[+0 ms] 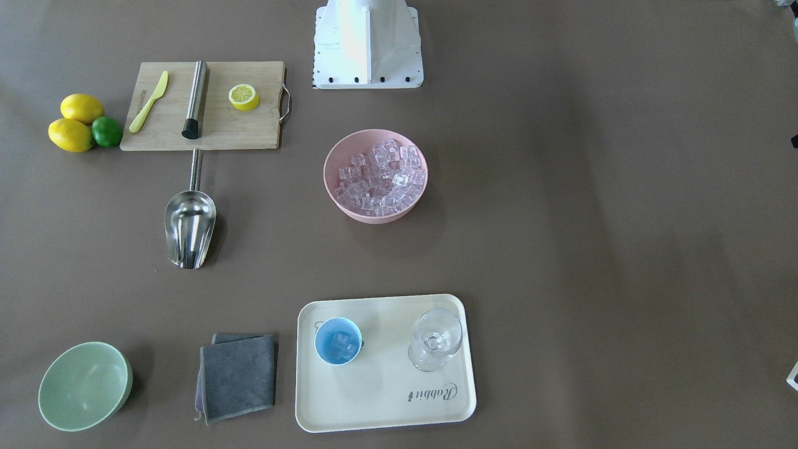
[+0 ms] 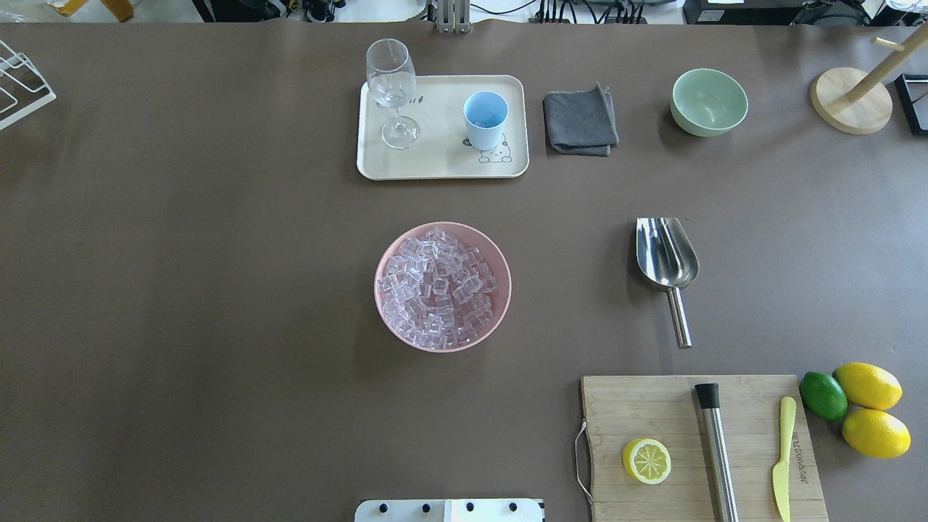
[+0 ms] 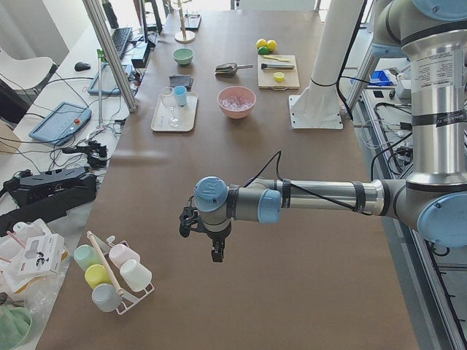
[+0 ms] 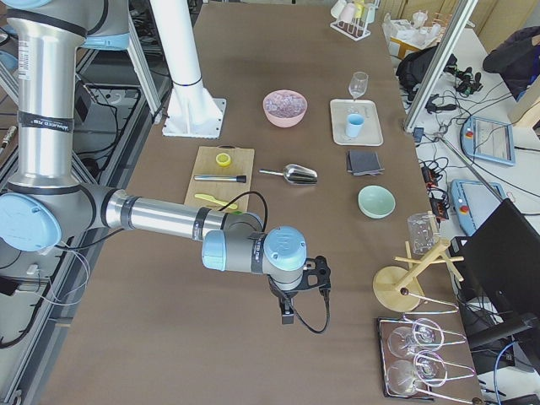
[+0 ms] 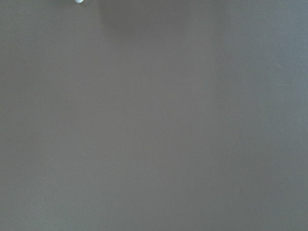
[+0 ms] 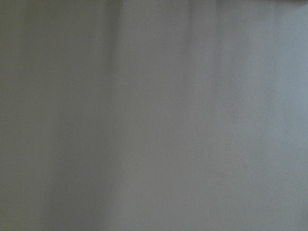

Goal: Put ice in cup with scoop

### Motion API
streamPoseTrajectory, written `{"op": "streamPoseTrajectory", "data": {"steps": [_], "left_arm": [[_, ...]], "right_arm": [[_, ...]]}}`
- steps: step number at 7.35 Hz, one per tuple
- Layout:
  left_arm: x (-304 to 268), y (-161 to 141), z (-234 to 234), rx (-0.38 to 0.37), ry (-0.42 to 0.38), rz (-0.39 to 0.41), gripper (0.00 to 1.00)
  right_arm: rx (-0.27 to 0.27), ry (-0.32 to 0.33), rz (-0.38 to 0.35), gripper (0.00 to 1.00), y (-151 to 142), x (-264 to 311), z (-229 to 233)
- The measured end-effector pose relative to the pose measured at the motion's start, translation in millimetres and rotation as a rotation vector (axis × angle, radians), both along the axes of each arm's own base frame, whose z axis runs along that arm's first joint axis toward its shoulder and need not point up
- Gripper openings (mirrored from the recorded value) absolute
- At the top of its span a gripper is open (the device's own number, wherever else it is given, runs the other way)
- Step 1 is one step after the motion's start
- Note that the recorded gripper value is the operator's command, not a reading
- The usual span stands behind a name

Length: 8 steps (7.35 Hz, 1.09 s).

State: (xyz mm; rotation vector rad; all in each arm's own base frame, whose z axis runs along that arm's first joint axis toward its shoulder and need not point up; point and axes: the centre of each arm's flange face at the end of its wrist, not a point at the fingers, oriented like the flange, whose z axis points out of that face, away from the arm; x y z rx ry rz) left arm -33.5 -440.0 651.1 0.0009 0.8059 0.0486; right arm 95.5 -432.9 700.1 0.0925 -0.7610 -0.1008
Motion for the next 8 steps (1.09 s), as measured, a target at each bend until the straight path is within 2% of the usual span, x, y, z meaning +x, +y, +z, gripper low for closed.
{"op": "streamPoseTrajectory", "data": {"steps": [8], "left_arm": [[0.0, -0.1, -0.4, 0.001, 0.000, 0.000, 0.98]], "right_arm": [[-0.006, 0.008, -0.002, 1.00, 3.3, 0.4, 4.3]]}}
